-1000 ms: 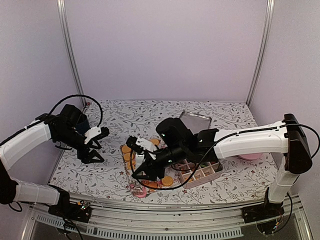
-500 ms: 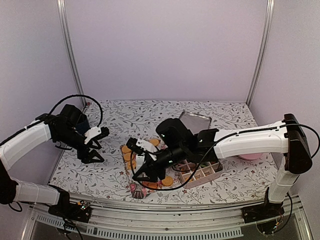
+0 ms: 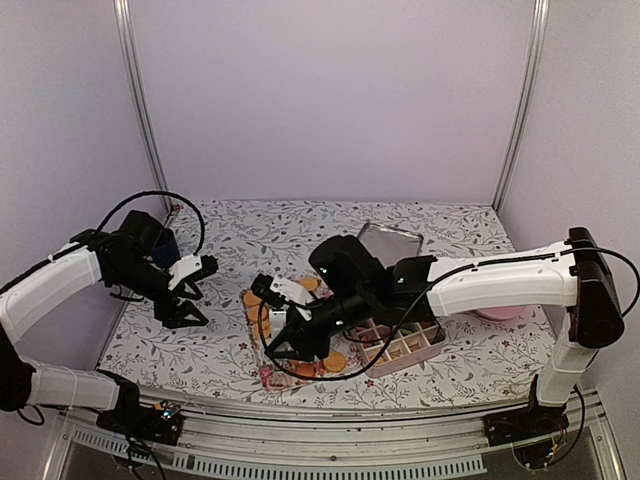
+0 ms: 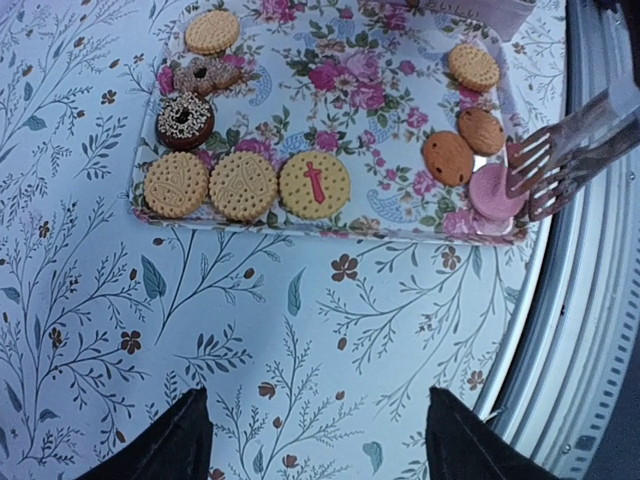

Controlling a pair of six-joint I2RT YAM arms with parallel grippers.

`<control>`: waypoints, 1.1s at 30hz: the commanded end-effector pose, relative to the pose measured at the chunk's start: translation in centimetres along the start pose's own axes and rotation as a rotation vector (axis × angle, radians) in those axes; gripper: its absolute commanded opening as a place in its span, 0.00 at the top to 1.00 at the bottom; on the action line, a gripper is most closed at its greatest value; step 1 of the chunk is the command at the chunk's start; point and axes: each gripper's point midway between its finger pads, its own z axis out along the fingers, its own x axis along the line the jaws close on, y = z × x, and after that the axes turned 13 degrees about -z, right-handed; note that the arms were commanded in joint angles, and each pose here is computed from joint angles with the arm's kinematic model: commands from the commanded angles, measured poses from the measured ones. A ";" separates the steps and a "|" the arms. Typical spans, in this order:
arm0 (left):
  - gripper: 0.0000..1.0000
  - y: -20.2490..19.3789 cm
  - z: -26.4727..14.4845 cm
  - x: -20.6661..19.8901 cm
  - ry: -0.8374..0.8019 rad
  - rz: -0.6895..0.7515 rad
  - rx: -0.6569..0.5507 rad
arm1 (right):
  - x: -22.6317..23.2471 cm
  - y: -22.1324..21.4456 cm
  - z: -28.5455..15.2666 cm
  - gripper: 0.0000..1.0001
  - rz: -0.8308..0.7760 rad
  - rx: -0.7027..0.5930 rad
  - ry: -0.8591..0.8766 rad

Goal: Pack the cookies
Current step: Adjust the fake cookies on the plate.

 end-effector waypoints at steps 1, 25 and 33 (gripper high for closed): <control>0.26 0.0 -0.2 0.0 0.007 0.005 -0.020 | -1.5 2.2 -0.5 0.66 -0.010 -0.047 -0.054; 0.27 -0.3 -0.2 -0.1 0.012 0.016 -0.021 | -3.3 3.0 -1.0 0.90 0.050 -0.086 -0.113; 0.27 -0.2 -0.2 -0.1 0.012 0.016 -0.023 | -3.5 3.6 -0.5 0.51 0.050 -0.123 -0.157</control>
